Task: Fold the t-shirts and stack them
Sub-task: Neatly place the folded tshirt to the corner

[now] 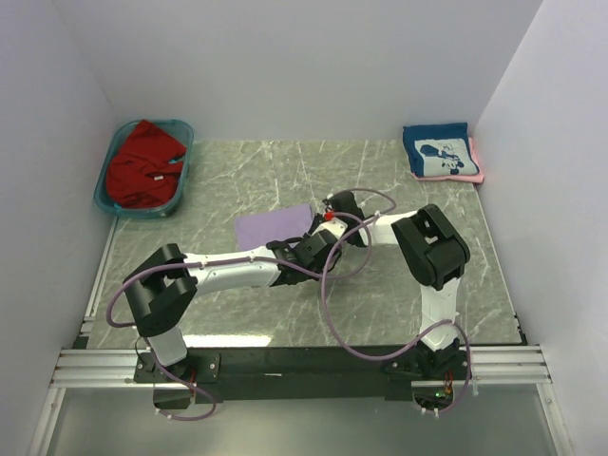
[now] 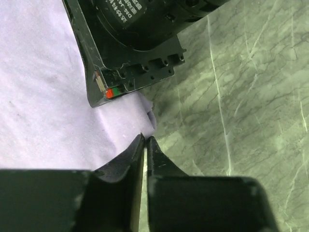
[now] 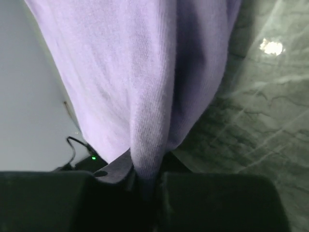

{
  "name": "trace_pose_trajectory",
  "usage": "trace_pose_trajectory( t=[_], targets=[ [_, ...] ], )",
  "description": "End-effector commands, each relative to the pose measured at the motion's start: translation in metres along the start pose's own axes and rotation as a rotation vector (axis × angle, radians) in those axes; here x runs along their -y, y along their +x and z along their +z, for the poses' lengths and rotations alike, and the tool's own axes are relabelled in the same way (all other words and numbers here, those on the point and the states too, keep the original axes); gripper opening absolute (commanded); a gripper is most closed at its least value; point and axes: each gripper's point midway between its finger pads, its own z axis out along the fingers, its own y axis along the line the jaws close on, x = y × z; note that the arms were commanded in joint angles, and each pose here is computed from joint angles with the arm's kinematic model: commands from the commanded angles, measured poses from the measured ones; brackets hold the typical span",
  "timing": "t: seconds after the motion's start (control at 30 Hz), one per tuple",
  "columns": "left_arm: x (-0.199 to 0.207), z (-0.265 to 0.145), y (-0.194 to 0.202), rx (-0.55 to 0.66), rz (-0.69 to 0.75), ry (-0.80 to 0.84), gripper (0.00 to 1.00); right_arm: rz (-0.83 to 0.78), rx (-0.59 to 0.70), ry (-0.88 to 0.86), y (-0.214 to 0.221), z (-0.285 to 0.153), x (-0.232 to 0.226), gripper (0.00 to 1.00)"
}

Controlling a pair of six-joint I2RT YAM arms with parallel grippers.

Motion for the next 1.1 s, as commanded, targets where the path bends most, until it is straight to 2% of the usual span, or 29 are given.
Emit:
trace_pose_trajectory(
  t=[0.0,0.03,0.1,0.13,0.2,0.27,0.4,0.47,0.5,0.57,0.6,0.73,0.87,0.9,1.07],
  targets=[
    [0.006,-0.015,-0.021,0.065,-0.076,0.055,0.15,-0.082,0.037,0.075,-0.015,-0.007,0.008,0.04],
    [0.007,-0.019,-0.024,0.066,-0.089,0.072,0.22,-0.109,0.051,0.084,-0.022,-0.011,0.01,0.0],
    [0.003,-0.03,-0.037,0.096,-0.134,0.09,0.32,-0.132,0.067,0.113,-0.031,-0.018,0.013,0.0],
    [-0.001,-0.034,-0.04,0.105,-0.153,0.094,0.42,-0.172,0.081,0.122,-0.04,-0.024,0.015,0.0],
    [-0.009,-0.047,-0.053,0.131,-0.217,0.128,0.49,-0.22,0.108,0.146,-0.057,-0.032,0.011,0.0],
    [-0.029,-0.049,-0.061,0.132,-0.294,0.156,0.57,-0.278,0.122,0.227,-0.072,-0.045,0.025,0.0],
    [-0.106,-0.058,-0.071,0.151,-0.492,0.164,0.64,-0.418,0.146,0.34,-0.118,-0.071,0.035,0.0],
    [-0.137,-0.061,-0.065,0.133,-0.554,0.112,0.74,-0.446,0.165,0.399,-0.144,-0.088,0.047,0.0],
    [-0.163,-0.064,-0.064,0.145,-0.593,0.074,0.77,-0.474,0.203,0.413,-0.165,-0.098,0.037,0.0],
    [-0.187,-0.068,-0.057,0.14,-0.625,0.023,0.87,-0.499,0.182,0.473,-0.18,-0.108,0.056,0.0],
    [-0.206,-0.072,-0.048,0.141,-0.66,-0.02,0.89,-0.514,0.208,0.501,-0.2,-0.12,0.059,0.0],
    [-0.238,-0.074,-0.013,0.127,-0.767,-0.083,0.93,-0.546,0.313,0.559,-0.249,-0.149,0.063,0.0],
    [-0.249,-0.063,0.026,0.085,-0.887,-0.099,0.92,-0.618,0.389,0.62,-0.296,-0.176,0.065,0.0],
    [-0.25,-0.059,0.035,0.059,-0.903,-0.109,0.92,-0.648,0.433,0.625,-0.313,-0.187,0.054,0.0],
    [-0.257,-0.049,0.054,-0.002,-0.913,-0.165,0.91,-0.73,0.471,0.801,-0.354,-0.213,0.078,0.0]
  ],
)
